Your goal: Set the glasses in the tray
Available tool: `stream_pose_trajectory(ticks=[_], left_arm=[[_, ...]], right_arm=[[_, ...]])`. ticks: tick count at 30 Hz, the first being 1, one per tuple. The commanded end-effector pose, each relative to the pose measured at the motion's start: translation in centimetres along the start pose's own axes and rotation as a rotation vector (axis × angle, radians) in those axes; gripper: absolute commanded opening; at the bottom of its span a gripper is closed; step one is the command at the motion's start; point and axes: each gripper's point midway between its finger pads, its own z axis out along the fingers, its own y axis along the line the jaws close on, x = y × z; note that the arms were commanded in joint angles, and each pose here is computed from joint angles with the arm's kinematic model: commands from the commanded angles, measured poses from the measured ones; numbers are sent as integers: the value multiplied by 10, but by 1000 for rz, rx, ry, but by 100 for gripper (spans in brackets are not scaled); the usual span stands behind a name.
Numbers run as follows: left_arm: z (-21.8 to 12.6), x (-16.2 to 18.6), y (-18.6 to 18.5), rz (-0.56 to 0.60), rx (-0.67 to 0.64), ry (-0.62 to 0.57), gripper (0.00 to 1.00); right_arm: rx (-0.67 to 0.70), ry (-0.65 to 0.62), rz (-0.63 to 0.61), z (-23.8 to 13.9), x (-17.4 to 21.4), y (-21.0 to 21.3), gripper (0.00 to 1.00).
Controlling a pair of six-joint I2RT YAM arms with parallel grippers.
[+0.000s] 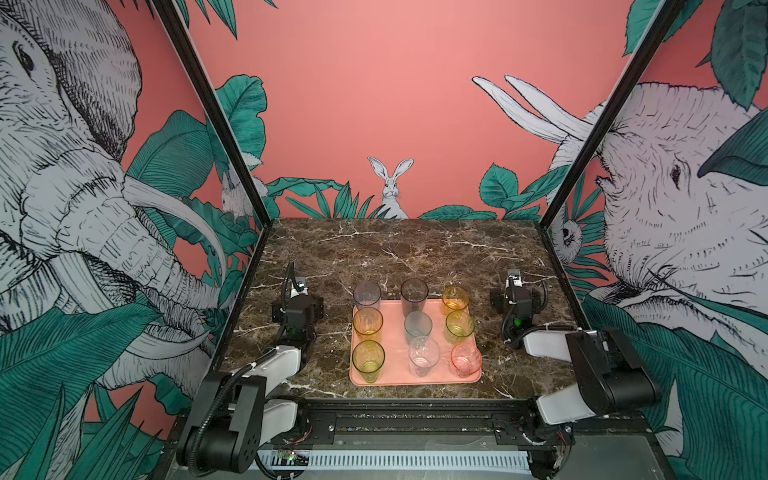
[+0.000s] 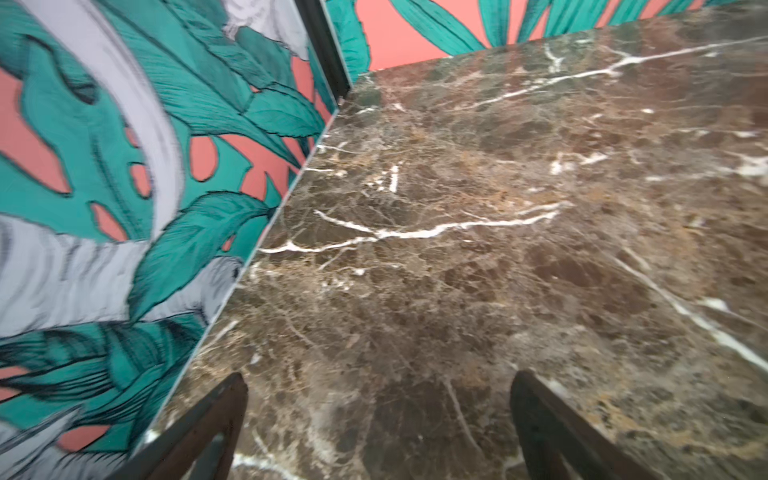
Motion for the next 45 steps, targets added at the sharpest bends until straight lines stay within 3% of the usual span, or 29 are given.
stream_pose_trajectory(ticks=[1, 13, 17, 24, 29, 45], left_arm=[[3, -28, -14, -10, 83, -86, 99], [23, -41, -25, -7, 125, -166, 99], [37, -31, -20, -67, 132, -148, 99], [50, -23, -28, -46, 149, -114, 99], [50, -24, -29, -45, 153, -112, 100], [50, -23, -28, -45, 150, -111, 100]], right_arm=[[-4, -129, 62, -3, -32, -2, 98], [-68, -198, 70, -12, -30, 4, 99], [-77, -191, 72, -10, -30, 4, 99], [-117, -172, 77, -3, -20, 9, 99], [8, -135, 137, 5, -19, -12, 99], [10, -141, 138, 4, -19, -13, 99]])
